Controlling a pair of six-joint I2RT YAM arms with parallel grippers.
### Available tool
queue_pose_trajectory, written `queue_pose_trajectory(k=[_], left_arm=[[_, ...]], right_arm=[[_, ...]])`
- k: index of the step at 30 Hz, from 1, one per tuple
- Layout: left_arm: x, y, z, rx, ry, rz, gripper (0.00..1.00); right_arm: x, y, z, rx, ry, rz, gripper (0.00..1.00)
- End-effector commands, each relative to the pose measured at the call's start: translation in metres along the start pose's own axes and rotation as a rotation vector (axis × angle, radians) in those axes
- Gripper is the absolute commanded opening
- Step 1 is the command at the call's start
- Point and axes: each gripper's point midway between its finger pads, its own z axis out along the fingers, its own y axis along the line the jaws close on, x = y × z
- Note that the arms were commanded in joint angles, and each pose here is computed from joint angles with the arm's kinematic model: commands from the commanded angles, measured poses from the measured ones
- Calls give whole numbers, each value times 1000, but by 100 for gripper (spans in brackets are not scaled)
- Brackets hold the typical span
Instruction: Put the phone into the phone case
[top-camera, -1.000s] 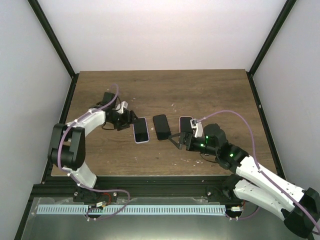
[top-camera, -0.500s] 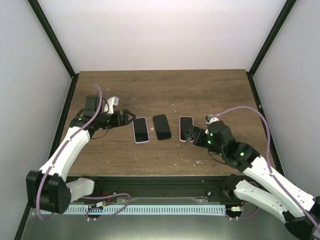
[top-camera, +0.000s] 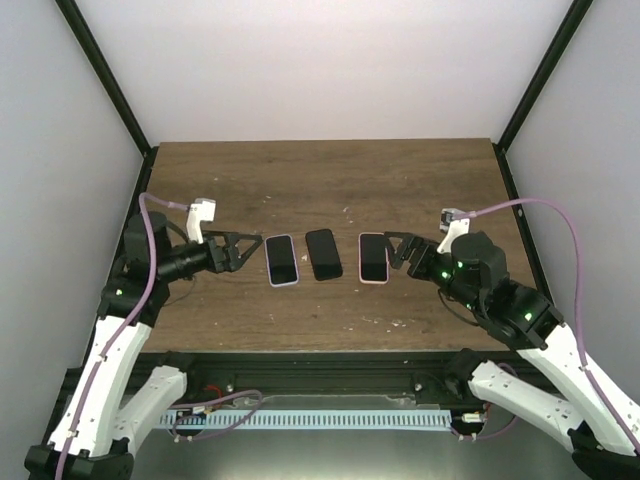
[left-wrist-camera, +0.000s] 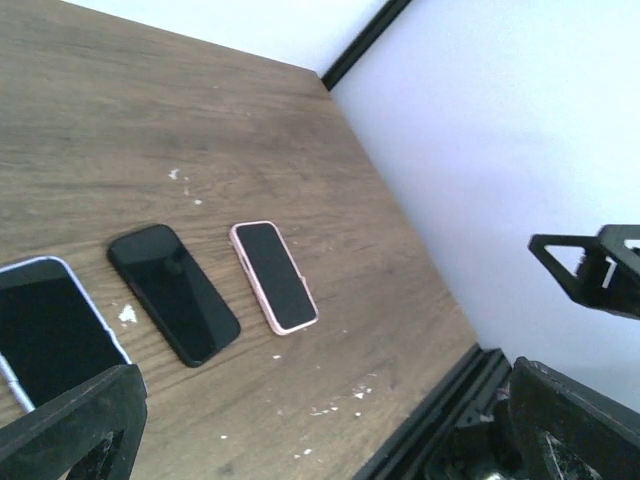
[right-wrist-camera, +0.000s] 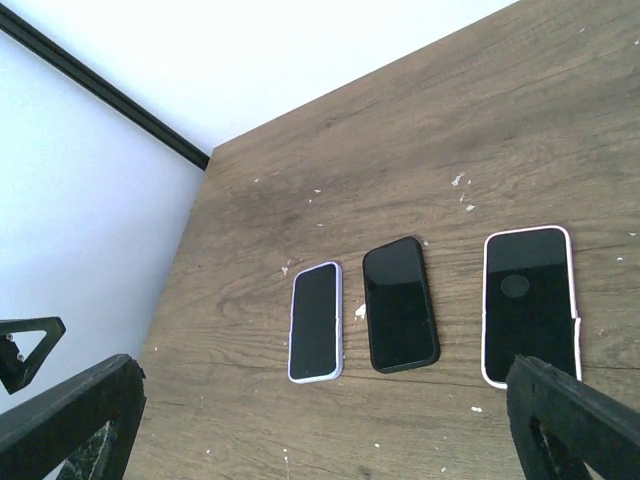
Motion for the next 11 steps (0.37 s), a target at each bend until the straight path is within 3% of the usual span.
queue_pose_trajectory(k=[1, 11], left_arm=[[5, -16, -2, 88, 28, -37, 100], [17, -21, -1, 168, 33, -75, 100]], right_arm=[[-12, 1, -14, 0, -39, -23, 100], [1, -7, -14, -13, -23, 13, 100]])
